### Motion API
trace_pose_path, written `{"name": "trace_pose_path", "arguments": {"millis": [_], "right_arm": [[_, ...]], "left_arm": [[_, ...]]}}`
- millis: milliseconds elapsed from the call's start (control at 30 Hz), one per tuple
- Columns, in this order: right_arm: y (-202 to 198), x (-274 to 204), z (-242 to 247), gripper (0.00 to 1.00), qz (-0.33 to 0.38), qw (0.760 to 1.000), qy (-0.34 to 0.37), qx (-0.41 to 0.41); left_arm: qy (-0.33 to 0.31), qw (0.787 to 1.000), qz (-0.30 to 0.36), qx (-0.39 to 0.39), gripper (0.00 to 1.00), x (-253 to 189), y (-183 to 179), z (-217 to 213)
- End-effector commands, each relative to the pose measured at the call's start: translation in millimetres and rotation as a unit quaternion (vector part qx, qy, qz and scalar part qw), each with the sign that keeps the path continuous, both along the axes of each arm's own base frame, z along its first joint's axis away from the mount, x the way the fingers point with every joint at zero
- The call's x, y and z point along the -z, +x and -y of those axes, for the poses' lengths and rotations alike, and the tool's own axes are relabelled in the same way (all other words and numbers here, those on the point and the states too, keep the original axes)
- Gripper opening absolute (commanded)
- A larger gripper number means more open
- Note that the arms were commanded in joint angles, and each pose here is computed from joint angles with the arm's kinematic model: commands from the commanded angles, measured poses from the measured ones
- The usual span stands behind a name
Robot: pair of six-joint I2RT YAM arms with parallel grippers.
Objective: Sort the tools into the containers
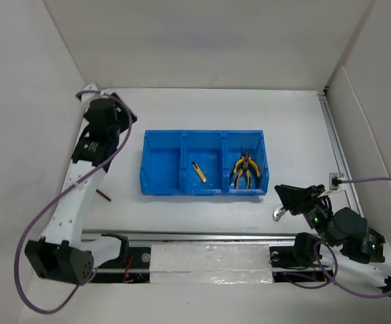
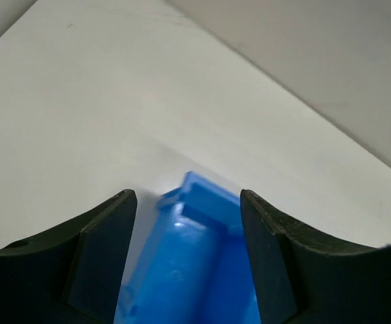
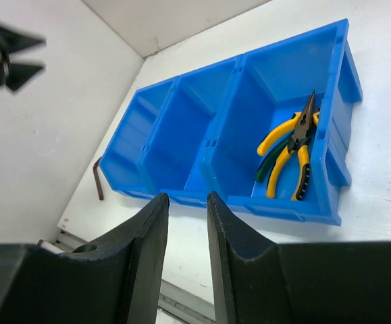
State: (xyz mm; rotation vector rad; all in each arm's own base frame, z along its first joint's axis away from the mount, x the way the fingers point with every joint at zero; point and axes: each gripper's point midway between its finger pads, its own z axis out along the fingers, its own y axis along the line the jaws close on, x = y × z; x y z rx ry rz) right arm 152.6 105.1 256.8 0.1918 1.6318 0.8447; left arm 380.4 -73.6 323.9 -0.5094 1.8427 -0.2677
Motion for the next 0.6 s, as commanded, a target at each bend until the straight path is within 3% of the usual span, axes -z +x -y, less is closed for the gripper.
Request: {"name": "trace_pose_path", "arguments": {"millis": [0, 33, 100, 233, 333, 367, 433, 567], "right_arm": [[-15.5, -40.7, 37.6, 0.35, 0.057, 0.990, 0.127, -0.003], [-15.5, -40.2, 37.6, 0.35, 0.058, 0.990, 0.125, -0.003], [-15.2, -40.0, 37.6, 0.35, 0.057, 0.991, 0.124, -0.002], [-14.5, -38.5, 37.5, 0.35, 0.056, 0.991, 0.122, 0.000], [-14.2, -38.5, 38.0, 0.35, 0.056, 0.991, 0.123, 0.001], [-14.2, -38.6, 38.5, 0.35, 0.056, 0.991, 0.122, 0.002], [-13.9, -38.4, 38.5, 0.35, 0.055, 0.991, 0.122, 0.003], [-14.3, -38.6, 38.3, 0.35, 0.056, 0.991, 0.122, 0.001]], "left_arm": [[-0.033, 0.999, -0.005, -0.028, 0.59, 25.5, -27.4, -36.9], [-0.042, 0.996, -0.020, -0.070, 0.59, 48.4, -33.2, -66.6], [-0.056, 0.991, -0.003, -0.120, 0.59, 49.7, -45.8, -92.8], [-0.084, 0.976, -0.036, -0.198, 0.74, 79.2, -58.7, -126.3], [-0.098, 0.969, -0.079, -0.212, 0.73, 98.0, -50.4, -126.4], [-0.096, 0.963, -0.126, -0.217, 0.70, 120.0, -49.2, -126.0], [-0.090, 0.958, -0.155, -0.223, 0.63, 127.2, -42.9, -128.3], [-0.057, 0.902, -0.258, -0.341, 0.61, 183.7, -55.8, -158.0]]}}
